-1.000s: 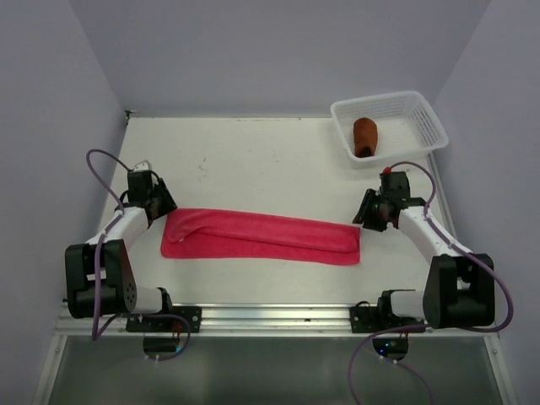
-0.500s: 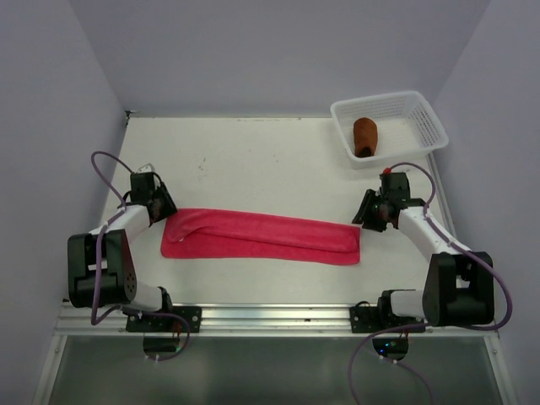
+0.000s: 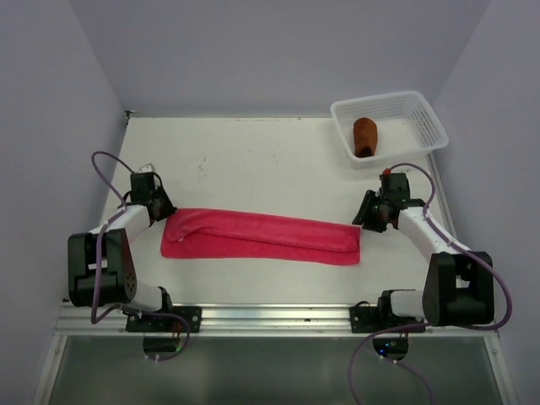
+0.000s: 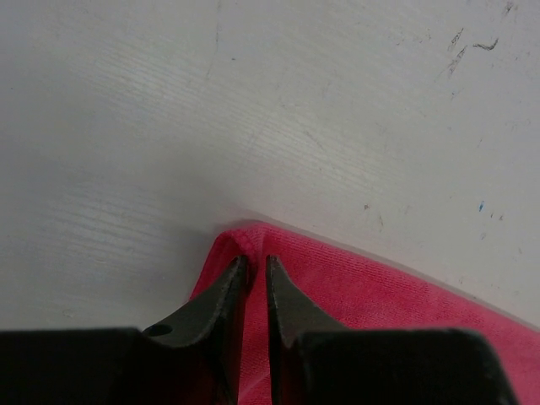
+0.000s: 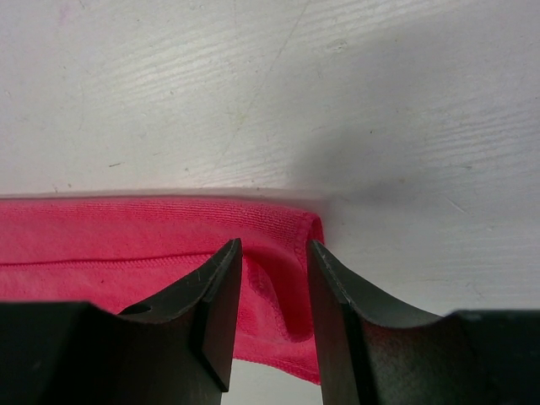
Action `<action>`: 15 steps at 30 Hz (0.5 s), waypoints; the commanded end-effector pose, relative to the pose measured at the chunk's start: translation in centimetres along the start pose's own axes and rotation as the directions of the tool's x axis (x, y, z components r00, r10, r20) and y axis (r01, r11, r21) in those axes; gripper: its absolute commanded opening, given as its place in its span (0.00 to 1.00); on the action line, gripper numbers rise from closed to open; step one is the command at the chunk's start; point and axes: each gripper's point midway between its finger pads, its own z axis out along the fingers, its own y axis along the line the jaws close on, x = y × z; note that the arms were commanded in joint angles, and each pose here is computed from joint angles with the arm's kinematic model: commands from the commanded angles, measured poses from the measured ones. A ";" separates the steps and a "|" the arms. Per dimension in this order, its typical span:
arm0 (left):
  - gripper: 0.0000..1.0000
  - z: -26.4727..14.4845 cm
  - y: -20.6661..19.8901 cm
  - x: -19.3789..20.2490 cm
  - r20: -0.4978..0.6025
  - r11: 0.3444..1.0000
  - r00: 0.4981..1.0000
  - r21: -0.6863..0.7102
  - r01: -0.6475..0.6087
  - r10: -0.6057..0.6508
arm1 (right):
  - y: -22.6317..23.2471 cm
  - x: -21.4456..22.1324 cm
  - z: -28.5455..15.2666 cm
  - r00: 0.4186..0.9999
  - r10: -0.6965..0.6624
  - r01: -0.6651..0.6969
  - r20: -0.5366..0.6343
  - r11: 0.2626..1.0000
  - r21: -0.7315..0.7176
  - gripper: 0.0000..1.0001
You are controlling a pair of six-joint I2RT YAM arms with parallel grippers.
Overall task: Roll the towels
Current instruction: Fold the towel
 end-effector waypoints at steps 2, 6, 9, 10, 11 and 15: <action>0.18 -0.2 -0.2 -1.6 0.063 1.000 0.998 0.018 -0.011 0.010 | -0.2 -0.3 0.3 1.000 -0.009 0.009 0.014 1.000 0.005 0.40; 0.20 -0.2 -0.1 -1.6 0.063 1.000 0.998 0.013 -0.011 0.010 | -0.4 -0.2 0.3 1.000 -0.010 0.010 0.010 1.000 0.012 0.40; 0.23 -0.2 0.0 -1.7 0.067 1.000 0.998 0.006 -0.011 0.010 | -0.7 -0.1 0.5 1.000 -0.007 0.007 0.006 1.000 0.024 0.39; 0.24 -0.3 0.0 -1.8 0.068 1.000 0.998 0.008 -0.011 0.010 | -0.7 0.0 0.6 1.000 -0.006 0.006 0.001 1.000 0.027 0.39; 0.24 -0.3 -0.2 -2.1 0.072 1.000 0.997 0.015 -0.022 0.021 | -0.8 0.1 0.8 1.000 -0.004 0.005 -0.003 1.000 0.027 0.39; 0.24 -0.5 0.1 -2.7 0.078 0.999 0.996 -0.013 -0.035 0.036 | -0.8 0.1 1.9 1.000 0.009 -0.009 -0.012 1.000 0.028 0.39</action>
